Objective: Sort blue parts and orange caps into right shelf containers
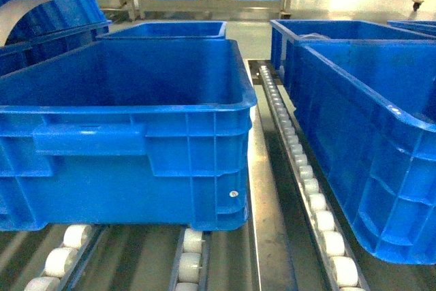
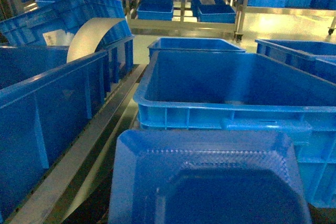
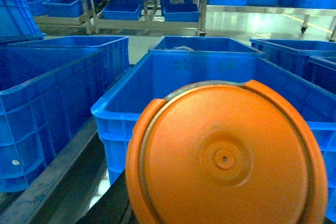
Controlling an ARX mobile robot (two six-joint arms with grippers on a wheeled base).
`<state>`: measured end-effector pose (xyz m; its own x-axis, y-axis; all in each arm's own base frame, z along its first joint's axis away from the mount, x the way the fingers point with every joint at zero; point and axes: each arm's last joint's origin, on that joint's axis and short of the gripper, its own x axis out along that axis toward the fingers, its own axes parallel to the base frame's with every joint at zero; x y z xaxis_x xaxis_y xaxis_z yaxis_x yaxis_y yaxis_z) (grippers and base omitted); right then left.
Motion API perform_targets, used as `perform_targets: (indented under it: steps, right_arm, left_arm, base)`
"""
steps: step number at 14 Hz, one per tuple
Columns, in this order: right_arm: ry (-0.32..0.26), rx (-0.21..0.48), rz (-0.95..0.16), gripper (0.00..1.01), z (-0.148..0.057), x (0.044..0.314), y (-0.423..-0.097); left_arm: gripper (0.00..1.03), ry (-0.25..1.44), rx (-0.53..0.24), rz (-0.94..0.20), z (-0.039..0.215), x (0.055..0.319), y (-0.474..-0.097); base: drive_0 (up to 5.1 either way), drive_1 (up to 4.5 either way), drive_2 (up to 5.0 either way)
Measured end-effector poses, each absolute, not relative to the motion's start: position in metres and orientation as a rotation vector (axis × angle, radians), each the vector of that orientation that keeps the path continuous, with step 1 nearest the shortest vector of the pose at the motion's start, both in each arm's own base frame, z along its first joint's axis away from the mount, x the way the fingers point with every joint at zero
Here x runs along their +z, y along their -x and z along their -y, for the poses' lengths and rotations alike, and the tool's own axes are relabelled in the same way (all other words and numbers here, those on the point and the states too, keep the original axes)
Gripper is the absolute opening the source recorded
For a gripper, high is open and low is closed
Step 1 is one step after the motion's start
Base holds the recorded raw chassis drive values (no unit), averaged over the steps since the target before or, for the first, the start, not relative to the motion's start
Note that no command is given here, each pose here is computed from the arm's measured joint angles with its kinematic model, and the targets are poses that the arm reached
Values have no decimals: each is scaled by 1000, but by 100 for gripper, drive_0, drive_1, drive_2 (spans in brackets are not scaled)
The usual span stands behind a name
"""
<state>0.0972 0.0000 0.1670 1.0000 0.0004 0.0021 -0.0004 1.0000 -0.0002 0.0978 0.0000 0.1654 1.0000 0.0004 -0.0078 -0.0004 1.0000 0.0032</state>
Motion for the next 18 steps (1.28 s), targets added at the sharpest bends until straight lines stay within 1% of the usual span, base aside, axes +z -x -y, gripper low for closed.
perform_targets:
  steps: [4, 5, 6, 7, 8, 9, 10, 11, 12, 13, 14, 16, 17, 18]
  right_arm:
    - [0, 0, 2, 42, 0, 167, -97]
    - [4, -10, 10, 42, 0, 168, -97]
    - [17, -102, 116, 42, -4, 178, -97]
    - [20, -126, 118, 42, -7, 179, -97]
    - [18, -123, 90, 42, -7, 181, -100]
    - [-2, -90, 148, 42, -7, 198, -105]
    - [-12, -74, 217, 42, -3, 226, -118]
    - [-5, -76, 246, 42, 1, 243, -137]
    - [-5, -84, 210, 42, 4, 250, -163]
    - [-1, -95, 138, 42, 8, 252, -195]
    - [11, -122, 66, 42, 12, 252, -228]
    - [31, -196, -11, 42, 21, 248, -280]
    - [37, -217, -53, 42, 25, 243, -303]
    - [44, -227, -103, 44, 27, 235, -318]
  left_arm:
    - [43, -3, 0, -8, 0, 165, -98]
    - [43, -3, 1, -7, 0, 165, -98]
    - [43, 4, 78, 68, 3, 173, -98]
    - [43, 16, 94, 109, 6, 178, -99]
    - [43, 13, 99, 101, 7, 180, -106]
    - [43, 12, 78, 119, 9, 189, -117]
    - [43, 17, 31, 165, 11, 209, -136]
    - [43, 25, 14, 206, 11, 228, -161]
    - [43, 44, -4, 212, 13, 240, -194]
    - [43, 60, -28, 150, 18, 242, -233]
    - [43, 64, -40, 52, 25, 233, -270]
    - [43, 94, -83, -93, 46, 217, -335]
    - [56, 107, -84, -116, 53, 217, -364]
    - [69, 120, -74, -112, 57, 219, -385]
  base:
    - [0, 0, 0]
    - [0, 0, 0]
    - [0, 0, 0]
    - [0, 0, 0]
    - [0, 0, 0]
    - [0, 0, 0]
    - [0, 0, 0]
    - [0, 0, 0]
    - [0, 0, 0]
    - [0, 0, 0]
    - [0, 0, 0]
    - [0, 0, 0]
    - [0, 0, 0]
    - [0, 0, 0]
